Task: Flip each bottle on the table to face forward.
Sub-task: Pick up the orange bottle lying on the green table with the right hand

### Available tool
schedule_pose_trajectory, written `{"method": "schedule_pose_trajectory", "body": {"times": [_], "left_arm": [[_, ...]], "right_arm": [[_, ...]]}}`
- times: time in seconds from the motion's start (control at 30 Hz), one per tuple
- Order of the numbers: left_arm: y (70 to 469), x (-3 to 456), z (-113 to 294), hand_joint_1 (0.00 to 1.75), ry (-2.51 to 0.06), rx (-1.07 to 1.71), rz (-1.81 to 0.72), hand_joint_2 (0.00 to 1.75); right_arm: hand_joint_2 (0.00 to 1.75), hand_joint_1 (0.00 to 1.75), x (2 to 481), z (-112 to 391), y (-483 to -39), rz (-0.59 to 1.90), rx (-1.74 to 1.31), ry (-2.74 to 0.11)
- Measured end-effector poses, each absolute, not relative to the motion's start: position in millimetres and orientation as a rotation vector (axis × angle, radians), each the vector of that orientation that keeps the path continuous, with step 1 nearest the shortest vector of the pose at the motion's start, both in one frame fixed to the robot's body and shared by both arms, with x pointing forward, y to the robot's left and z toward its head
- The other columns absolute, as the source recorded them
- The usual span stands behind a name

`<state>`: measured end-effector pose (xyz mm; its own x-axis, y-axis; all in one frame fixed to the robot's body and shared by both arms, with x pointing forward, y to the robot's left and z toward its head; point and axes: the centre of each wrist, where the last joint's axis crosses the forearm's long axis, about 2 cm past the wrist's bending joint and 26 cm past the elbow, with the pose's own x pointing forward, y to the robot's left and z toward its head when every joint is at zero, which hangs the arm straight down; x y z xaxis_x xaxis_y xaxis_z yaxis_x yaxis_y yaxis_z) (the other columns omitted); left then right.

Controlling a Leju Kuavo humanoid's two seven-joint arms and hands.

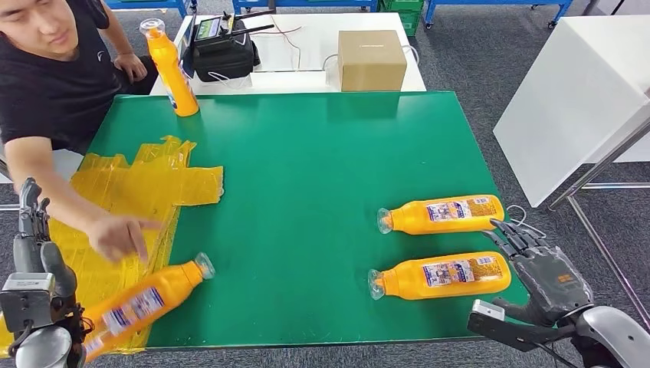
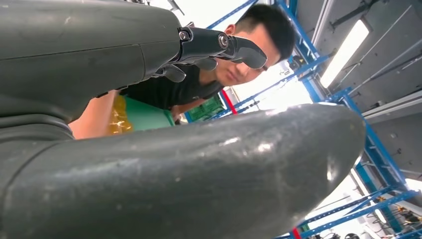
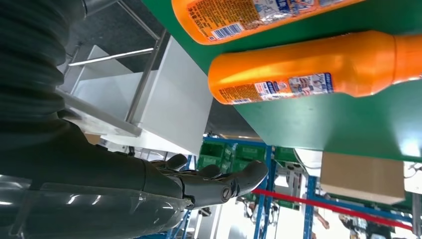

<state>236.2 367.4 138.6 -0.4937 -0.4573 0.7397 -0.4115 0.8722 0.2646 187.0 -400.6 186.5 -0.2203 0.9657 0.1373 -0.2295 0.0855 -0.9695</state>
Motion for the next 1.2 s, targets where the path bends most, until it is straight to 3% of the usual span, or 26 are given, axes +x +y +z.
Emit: {"method": "schedule_pose_trajectory", "body": {"times": [1.03,1.17,1.2], "left_arm": [[349.8,266.2,153.0,0.00,-2.201,0.534,-0.044,0.00],[347.9,269.7,153.9,0.00,-2.206,0.516,-0.039,0.00],[347.2,270.7,154.2,0.00,-2.207,0.511,-0.039,0.00]], "right_arm": [[1.75,0.03,228.3,109.1,-391.8,1.533,-0.733,-0.905],[1.75,1.68,232.3,98.9,-395.6,1.539,-0.752,-0.855],[1.75,1.75,233.6,96.6,-397.1,1.537,-0.751,-0.844]]}}
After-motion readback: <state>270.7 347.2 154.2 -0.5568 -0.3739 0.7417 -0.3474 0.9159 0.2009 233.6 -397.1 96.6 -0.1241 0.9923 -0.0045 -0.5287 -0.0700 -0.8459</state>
